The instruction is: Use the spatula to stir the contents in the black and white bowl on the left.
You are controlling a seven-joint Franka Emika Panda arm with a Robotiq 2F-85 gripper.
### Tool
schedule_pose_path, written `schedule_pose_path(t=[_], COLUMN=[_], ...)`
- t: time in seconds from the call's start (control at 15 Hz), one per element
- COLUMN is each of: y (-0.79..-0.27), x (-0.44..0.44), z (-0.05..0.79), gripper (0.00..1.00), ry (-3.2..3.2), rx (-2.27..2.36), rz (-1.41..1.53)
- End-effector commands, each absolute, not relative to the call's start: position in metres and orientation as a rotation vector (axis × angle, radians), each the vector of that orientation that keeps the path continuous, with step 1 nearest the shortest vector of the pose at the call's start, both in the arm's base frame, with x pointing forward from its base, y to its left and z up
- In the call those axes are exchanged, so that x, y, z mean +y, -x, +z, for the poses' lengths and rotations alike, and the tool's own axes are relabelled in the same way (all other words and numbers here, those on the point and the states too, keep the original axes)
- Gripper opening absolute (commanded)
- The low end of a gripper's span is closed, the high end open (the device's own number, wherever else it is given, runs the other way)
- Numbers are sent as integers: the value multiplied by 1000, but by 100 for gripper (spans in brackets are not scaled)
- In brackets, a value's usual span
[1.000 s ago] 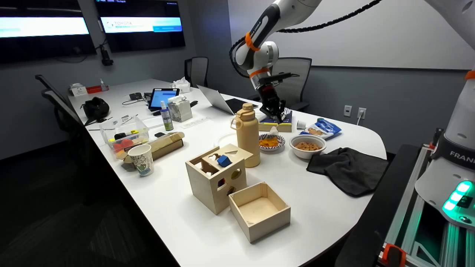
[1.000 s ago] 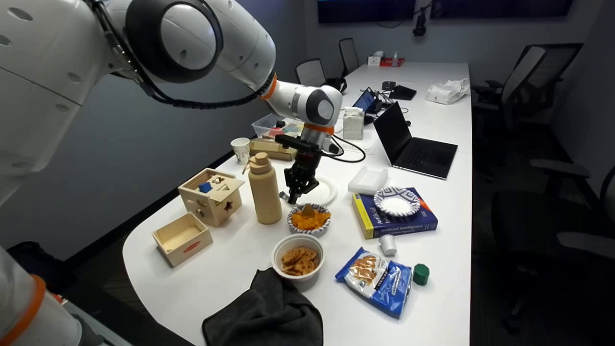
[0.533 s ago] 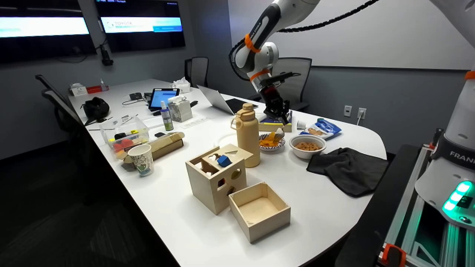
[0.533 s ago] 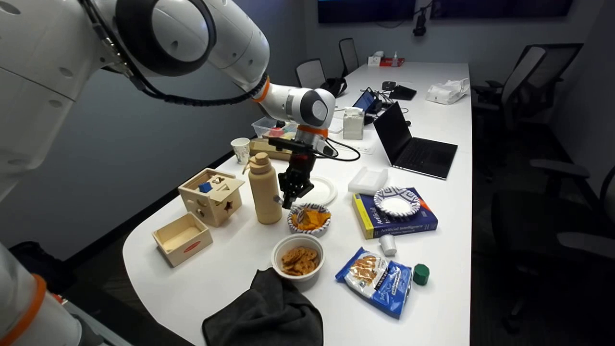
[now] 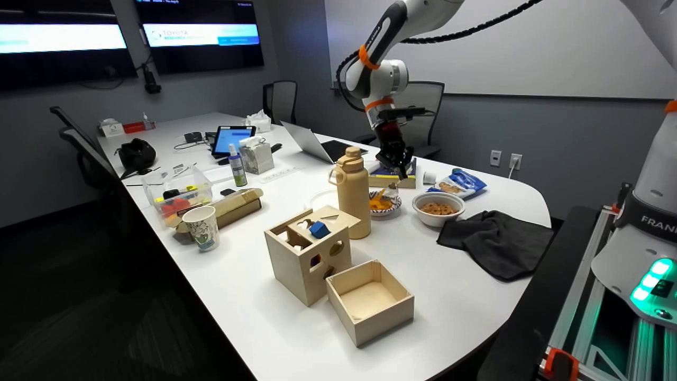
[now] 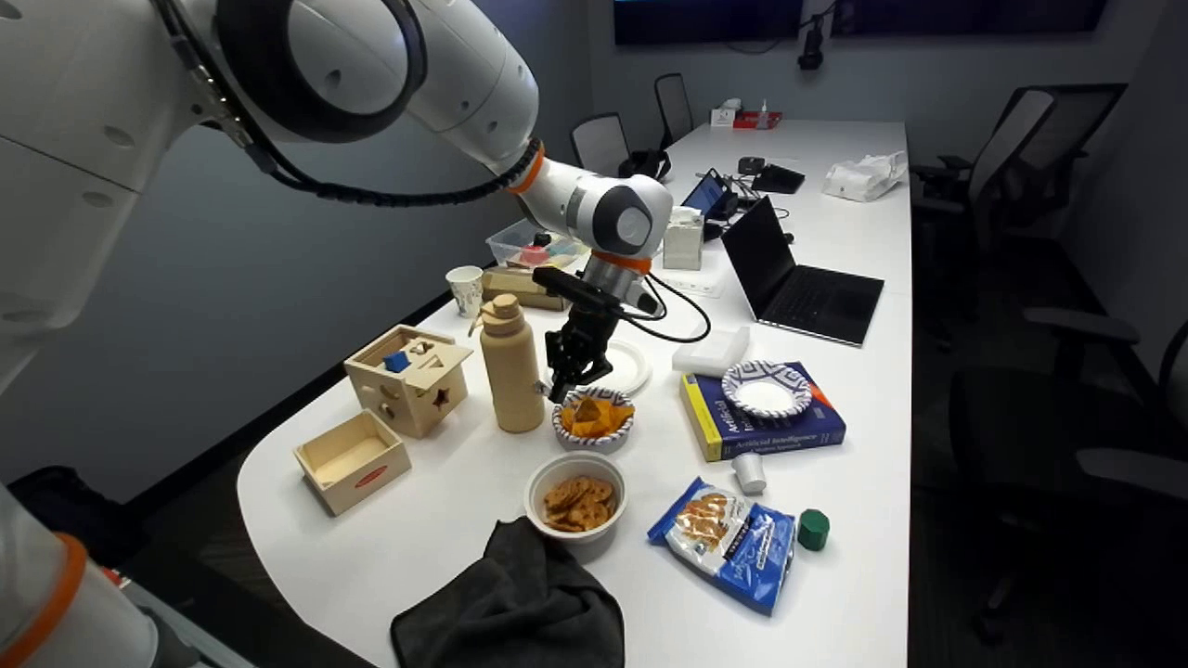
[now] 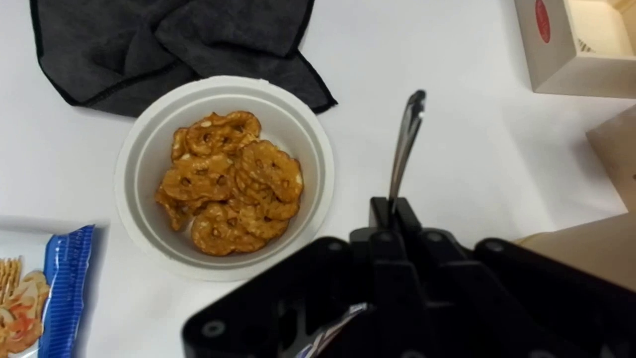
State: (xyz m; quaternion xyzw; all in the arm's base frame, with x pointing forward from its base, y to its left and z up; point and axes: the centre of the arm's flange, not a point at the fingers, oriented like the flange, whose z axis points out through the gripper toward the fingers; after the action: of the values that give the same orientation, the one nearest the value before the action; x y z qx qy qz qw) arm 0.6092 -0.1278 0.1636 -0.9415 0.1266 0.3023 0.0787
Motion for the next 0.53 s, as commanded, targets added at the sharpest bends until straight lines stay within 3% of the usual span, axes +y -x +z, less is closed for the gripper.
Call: schedule_pose_path(t=[0.0,0.47], y=[-591,-583], x=[-144,-175], z=[180,160], gripper=[1,1], ry=[2756,2588], rx=[340,141], rz=[742,645])
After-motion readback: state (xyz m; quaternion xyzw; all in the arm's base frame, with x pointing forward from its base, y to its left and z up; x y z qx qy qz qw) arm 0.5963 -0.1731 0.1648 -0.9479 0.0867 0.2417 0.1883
